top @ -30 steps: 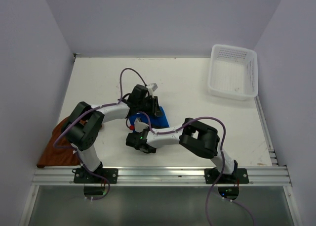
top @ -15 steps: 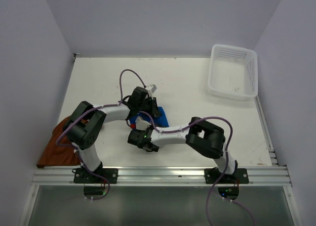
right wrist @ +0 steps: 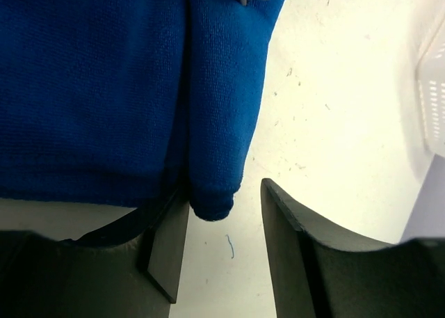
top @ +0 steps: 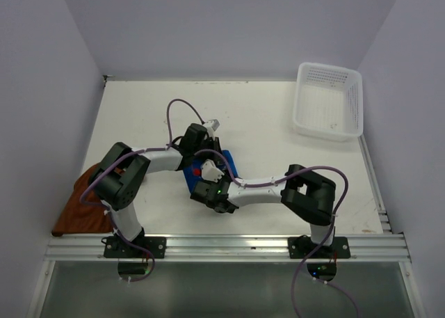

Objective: Roll the towels
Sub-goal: Roll the towel

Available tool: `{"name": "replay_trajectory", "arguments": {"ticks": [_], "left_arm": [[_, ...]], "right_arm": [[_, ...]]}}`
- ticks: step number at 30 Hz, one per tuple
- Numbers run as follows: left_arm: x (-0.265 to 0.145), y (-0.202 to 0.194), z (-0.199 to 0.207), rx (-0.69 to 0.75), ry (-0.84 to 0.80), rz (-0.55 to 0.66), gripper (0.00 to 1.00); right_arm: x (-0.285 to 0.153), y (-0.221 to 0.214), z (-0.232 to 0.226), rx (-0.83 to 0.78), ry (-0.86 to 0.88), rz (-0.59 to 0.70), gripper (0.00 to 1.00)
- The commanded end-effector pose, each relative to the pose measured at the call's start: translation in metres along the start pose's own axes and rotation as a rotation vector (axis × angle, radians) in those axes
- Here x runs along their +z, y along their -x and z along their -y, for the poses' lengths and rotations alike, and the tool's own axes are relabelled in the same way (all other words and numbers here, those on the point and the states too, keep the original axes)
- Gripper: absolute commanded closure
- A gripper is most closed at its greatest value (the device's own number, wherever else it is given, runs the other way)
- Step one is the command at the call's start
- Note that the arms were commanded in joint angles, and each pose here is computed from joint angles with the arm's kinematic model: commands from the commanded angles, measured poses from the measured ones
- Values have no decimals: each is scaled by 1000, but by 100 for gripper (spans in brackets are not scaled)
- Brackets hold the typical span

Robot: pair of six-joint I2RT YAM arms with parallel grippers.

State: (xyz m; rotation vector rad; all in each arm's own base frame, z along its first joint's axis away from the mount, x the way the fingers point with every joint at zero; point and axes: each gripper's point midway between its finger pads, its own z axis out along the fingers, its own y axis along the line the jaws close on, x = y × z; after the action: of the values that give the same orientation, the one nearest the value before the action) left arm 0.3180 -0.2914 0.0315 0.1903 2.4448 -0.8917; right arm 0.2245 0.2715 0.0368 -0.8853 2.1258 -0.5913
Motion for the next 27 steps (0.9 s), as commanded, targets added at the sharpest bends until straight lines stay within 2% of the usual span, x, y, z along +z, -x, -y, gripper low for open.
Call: {"name": "replay_trajectory", "arguments": {"ticks": [1,7,19,22,23,25,27], "left_arm": [[10,-41,-63,-47,202,-80,82],[9,-41,-64,-44,208,-83,82],[9,-41,-64,-44,206,-82,83],[7,-42,-65,-40,209,-81,83],[7,-42,-65,-40,209,-79,83],[6,-43,-65,-38,208,-80,83],[5,-42,-63,-37,204,-77,83]], "right_arm": [[-29,44,1,270,97,128,50],[-39,36,1,284,164,108,47],[-64,44,13,392,278,155,41],[-66,47,15,483,365,147,44],[-65,58,26,578,397,166,48],[-62,54,20,642,507,131,52],[-54,63,36,777,559,142,56]]}}
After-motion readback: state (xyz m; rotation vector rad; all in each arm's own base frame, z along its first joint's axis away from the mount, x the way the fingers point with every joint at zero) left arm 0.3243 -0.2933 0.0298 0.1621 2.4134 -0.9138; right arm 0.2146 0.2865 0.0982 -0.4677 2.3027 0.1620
